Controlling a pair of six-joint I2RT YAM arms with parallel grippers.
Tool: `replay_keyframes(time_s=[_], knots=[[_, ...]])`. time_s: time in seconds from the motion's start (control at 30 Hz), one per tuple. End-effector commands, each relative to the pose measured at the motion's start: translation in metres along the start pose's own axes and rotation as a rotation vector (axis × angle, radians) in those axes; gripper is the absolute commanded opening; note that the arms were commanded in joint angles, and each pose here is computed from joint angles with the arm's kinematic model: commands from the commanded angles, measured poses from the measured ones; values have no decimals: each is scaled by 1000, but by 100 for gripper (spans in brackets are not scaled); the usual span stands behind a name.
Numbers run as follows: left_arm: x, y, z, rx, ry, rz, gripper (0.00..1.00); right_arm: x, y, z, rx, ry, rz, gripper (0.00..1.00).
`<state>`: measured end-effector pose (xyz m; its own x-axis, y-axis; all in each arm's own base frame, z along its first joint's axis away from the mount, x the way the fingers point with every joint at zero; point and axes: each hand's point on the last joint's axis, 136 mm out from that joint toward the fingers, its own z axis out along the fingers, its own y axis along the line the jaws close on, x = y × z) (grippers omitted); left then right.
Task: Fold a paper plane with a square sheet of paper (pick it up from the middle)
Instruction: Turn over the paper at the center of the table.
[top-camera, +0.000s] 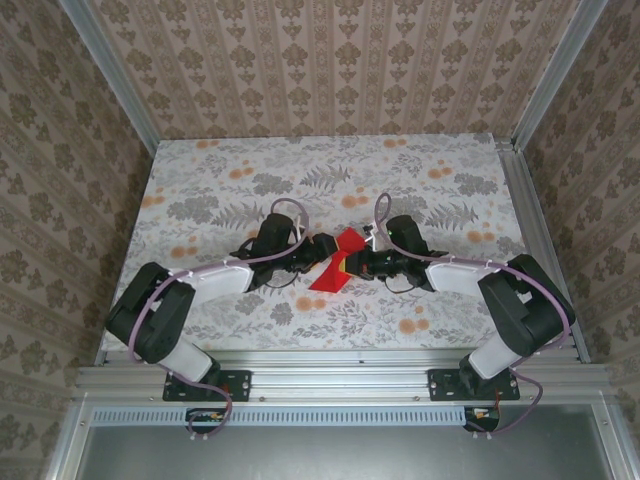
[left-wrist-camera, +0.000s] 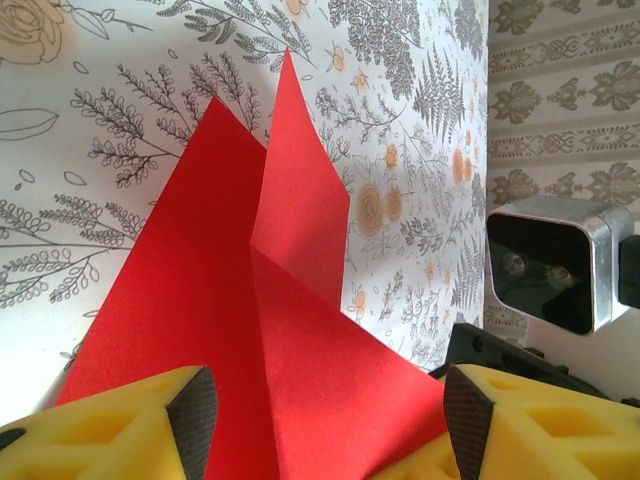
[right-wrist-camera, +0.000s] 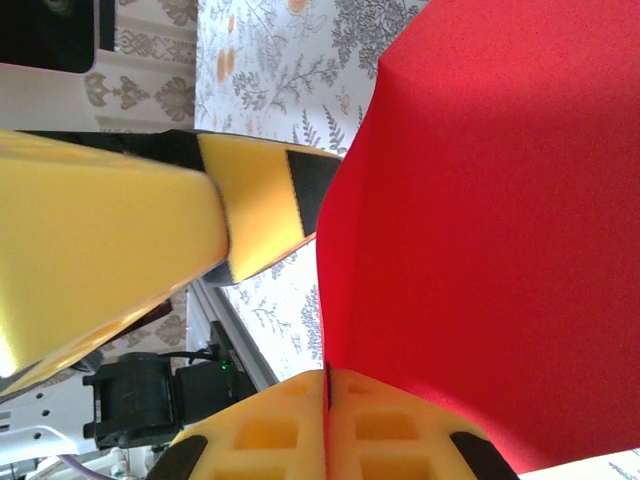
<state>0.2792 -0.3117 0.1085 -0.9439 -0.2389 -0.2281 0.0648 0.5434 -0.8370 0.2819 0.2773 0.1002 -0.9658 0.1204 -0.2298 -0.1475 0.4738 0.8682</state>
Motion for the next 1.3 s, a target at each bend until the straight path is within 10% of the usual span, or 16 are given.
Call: replay_keyframes(time_s=[0.0,1.27], knots=[[-3,-5,4,49,-6,-22,65,0,19,-5,-74,-11,-21,0],[1,-26,11,108,76,-20,56,4,-19,0,-7,-23,56,0]])
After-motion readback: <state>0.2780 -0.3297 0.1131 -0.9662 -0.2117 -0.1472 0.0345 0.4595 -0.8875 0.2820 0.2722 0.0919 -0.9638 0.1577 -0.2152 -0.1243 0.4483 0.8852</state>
